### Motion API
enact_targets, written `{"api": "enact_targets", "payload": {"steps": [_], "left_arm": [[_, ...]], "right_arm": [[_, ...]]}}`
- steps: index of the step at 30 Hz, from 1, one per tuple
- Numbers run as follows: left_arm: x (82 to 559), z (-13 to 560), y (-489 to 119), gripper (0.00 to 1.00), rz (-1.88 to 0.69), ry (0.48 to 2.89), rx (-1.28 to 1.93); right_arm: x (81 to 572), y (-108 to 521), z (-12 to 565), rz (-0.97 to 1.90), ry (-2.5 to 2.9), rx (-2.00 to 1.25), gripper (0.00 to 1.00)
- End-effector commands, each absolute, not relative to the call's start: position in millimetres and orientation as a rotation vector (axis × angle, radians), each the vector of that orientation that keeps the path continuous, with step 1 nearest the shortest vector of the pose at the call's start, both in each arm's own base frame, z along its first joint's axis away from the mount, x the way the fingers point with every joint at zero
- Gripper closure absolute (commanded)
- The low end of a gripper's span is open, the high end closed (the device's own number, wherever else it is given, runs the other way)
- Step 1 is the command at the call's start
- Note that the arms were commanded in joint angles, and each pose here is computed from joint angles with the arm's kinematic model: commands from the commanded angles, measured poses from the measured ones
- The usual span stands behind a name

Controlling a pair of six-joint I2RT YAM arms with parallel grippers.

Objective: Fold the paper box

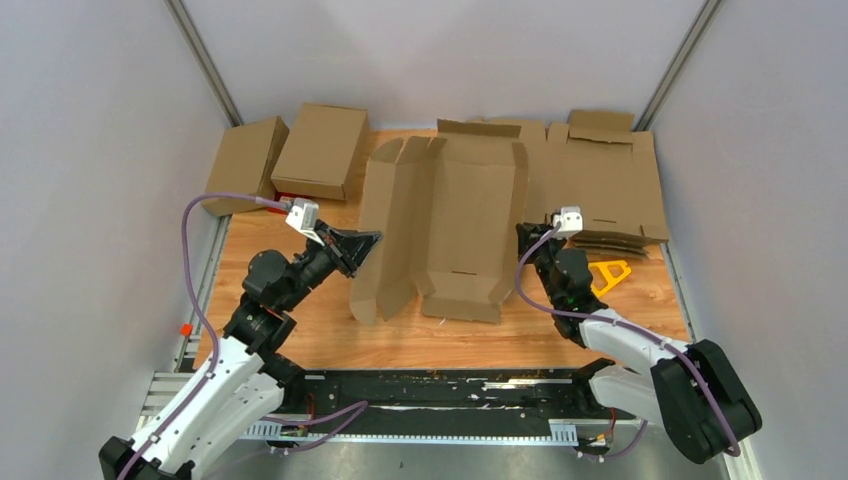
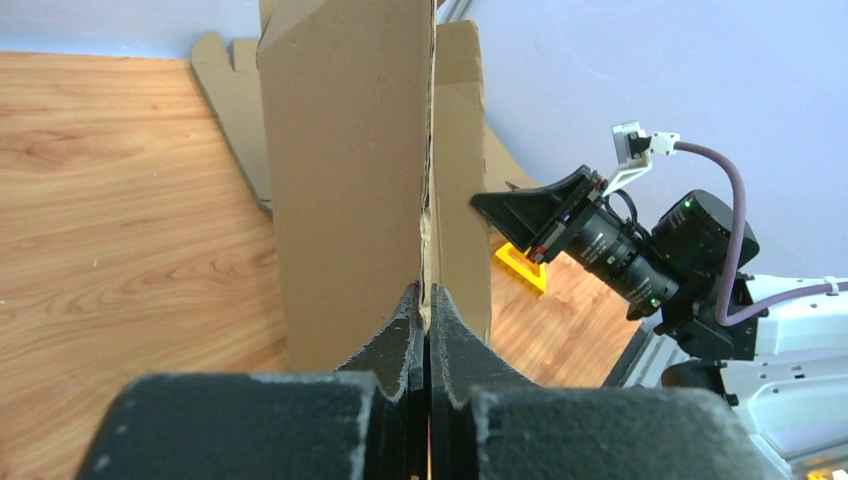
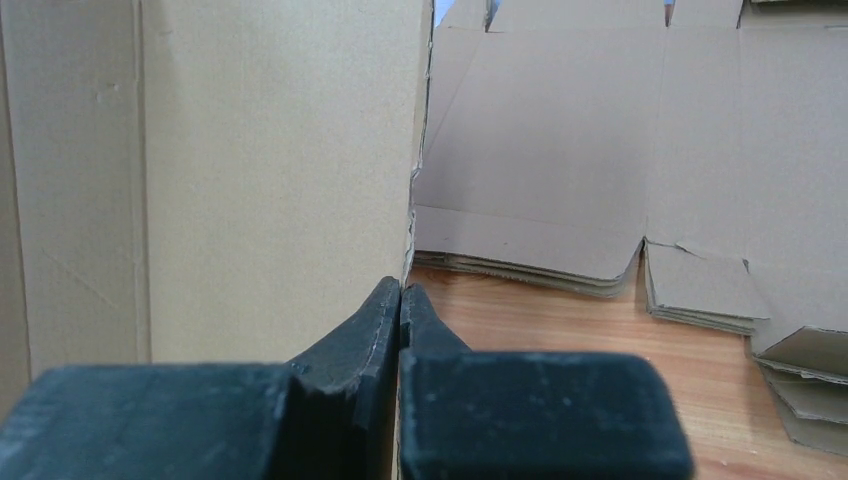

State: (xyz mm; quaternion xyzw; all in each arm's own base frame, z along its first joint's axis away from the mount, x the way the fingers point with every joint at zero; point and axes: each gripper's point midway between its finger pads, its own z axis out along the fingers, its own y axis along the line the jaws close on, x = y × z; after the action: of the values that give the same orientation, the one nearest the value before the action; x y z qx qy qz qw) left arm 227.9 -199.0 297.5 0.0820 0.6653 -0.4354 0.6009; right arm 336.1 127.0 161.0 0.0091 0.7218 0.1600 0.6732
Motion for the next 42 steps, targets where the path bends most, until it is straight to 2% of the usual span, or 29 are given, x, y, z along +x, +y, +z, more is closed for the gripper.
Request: {"api": "enact_targets", "payload": {"steps": [1, 18, 25, 32, 42], "left_arm": [[215.7, 303.0, -197.7, 1.0, -1.02, 1.478, 0.232], [187.9, 225.9, -191.2, 1.0, -1.065, 1.619, 0.22], [191.9, 212.7, -173.5, 1.0, -0.907, 1.666, 0.236], [214.6, 231.8, -171.7, 1.0, -0.855, 1.54, 0.18], [253.0, 269.5, -175.1, 1.0, -0.698, 1.334, 0.149]], "right_arm": [[335.5, 125.0, 181.9, 0.329, 1.523, -0.007, 1.0], [333.2, 130.6, 156.8, 0.348, 1.564, -0.011, 1.0], [337.3, 115.4, 168.2, 0.277, 1.494, 0.038, 1.0], [358.6, 135.1, 205.4, 0.35, 1.375, 0.032, 1.0], [397.2, 156.0, 220.1, 0.376, 1.259, 0.04, 1.0]]}}
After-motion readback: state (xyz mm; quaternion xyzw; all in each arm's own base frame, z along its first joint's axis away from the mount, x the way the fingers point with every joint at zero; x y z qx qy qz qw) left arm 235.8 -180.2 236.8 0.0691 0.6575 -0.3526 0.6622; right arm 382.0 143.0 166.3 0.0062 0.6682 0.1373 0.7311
